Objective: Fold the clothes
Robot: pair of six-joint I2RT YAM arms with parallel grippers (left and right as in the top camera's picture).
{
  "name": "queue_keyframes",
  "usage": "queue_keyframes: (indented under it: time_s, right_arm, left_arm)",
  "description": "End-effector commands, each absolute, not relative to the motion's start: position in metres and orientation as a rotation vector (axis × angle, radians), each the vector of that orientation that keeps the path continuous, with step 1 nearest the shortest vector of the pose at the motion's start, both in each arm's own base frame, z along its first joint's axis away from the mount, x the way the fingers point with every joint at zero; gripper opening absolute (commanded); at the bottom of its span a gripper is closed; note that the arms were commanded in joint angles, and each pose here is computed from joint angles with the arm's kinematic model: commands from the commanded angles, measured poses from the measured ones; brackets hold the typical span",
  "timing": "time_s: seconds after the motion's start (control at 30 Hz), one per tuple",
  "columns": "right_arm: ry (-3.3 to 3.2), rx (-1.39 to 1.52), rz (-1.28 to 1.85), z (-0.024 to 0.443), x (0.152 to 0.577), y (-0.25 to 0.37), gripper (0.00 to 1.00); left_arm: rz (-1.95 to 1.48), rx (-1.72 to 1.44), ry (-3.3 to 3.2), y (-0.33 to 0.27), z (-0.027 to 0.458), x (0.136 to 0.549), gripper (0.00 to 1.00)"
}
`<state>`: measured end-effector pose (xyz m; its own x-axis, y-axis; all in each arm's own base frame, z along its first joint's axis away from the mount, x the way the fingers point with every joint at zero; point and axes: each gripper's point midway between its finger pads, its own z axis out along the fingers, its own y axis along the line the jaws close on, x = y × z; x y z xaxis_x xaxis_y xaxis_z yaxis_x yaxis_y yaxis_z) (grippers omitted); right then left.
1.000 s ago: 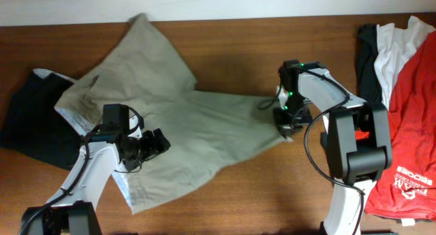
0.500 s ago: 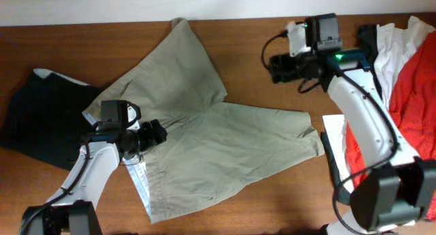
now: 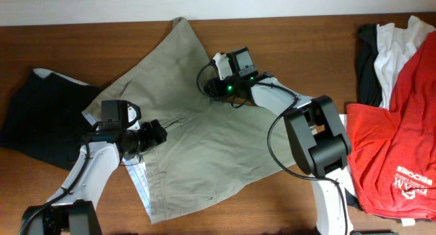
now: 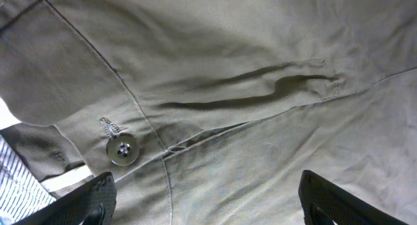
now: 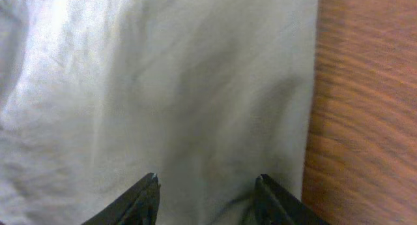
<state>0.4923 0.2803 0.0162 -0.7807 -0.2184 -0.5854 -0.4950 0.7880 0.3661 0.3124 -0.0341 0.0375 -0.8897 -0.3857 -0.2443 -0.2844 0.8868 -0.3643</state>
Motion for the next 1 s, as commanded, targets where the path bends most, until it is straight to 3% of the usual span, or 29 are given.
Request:
queue_keyframes:
  time_s: [0.0,0.2,0.23,0.3,0.33,0.37,0.43,0.5,0.53,0.57,0.6,0.63,0.7,0.8,0.83,0.87,0.97]
  right_arm:
    - [2.386,-0.445,0.644,0.053,0.518,0.253,0.62]
    - [2.522,-0.518,0.704,0.006,0.482,0.283,0.63]
    - [2.512,-0.552,0.740,0.008,0.475,0.295,0.57]
    - [2.512,-0.572,0.710,0.006,0.472,0.300,0.04]
    - [2.563,-0.425,0.569,0.005,0.485,0.274,0.04]
    - [2.581,-0.315,0.413,0.019,0.499,0.243,0.04]
    - [2.475,-0.293,0.235,0.124,0.518,0.199,0.04]
    - [2.401,-0.447,0.351,0.189,0.496,0.230,0.04]
    - [2.389,-0.574,0.451,0.198,0.471,0.262,0.04]
    - [2.384,-0.783,0.500,0.189,0.438,0.299,0.07]
    - [2.393,-0.942,0.425,0.169,0.416,0.317,0.41]
    - [2.441,-0.949,0.259,0.151,0.414,0.311,0.50]
    - [2.520,-0.915,0.076,0.138,0.415,0.282,0.53]
    - [2.641,-0.222,-0.323,0.141,0.454,0.157,0.61]
    - [2.657,-0.038,-0.322,0.141,0.464,0.121,0.65]
    - [2.654,0.067,-0.272,0.141,0.480,0.087,0.78]
    - [2.645,0.059,-0.008,0.139,0.508,0.044,0.80]
  left_arm:
    - [-0.451,-0.482,2.747,-0.034,0.037,0.312,0.89]
    - [-0.451,-0.482,2.745,-0.034,0.037,0.312,0.89]
    - [-0.451,-0.482,2.745,-0.034,0.037,0.312,0.89]
    - [-0.451,-0.482,2.745,-0.034,0.037,0.312,0.89]
    - [-0.451,-0.482,2.746,-0.034,0.037,0.312,0.89]
    - [-0.451,-0.482,2.746,-0.034,0.037,0.312,0.89]
    - [-0.451,-0.481,2.744,-0.034,0.037,0.312,0.89]
    - [-0.451,-0.481,2.745,-0.034,0.037,0.312,0.89]
    - [-0.451,-0.481,2.745,-0.034,0.037,0.312,0.89]
    - [-0.451,-0.482,2.745,-0.034,0.037,0.312,0.89]
    - [-0.451,-0.482,2.745,-0.034,0.037,0.312,0.89]
    - [-0.451,-0.482,2.745,-0.034,0.037,0.312,0.89]
    - [-0.451,-0.482,2.745,-0.034,0.037,0.312,0.89]
    - [-0.451,-0.481,2.745,-0.034,0.037,0.312,0.89]
    - [-0.451,-0.482,2.745,-0.034,0.037,0.312,0.89]
    - [-0.451,-0.481,2.745,-0.034,0.037,0.312,0.89]
    - [-0.451,-0.480,2.740,-0.034,0.037,0.313,0.89]
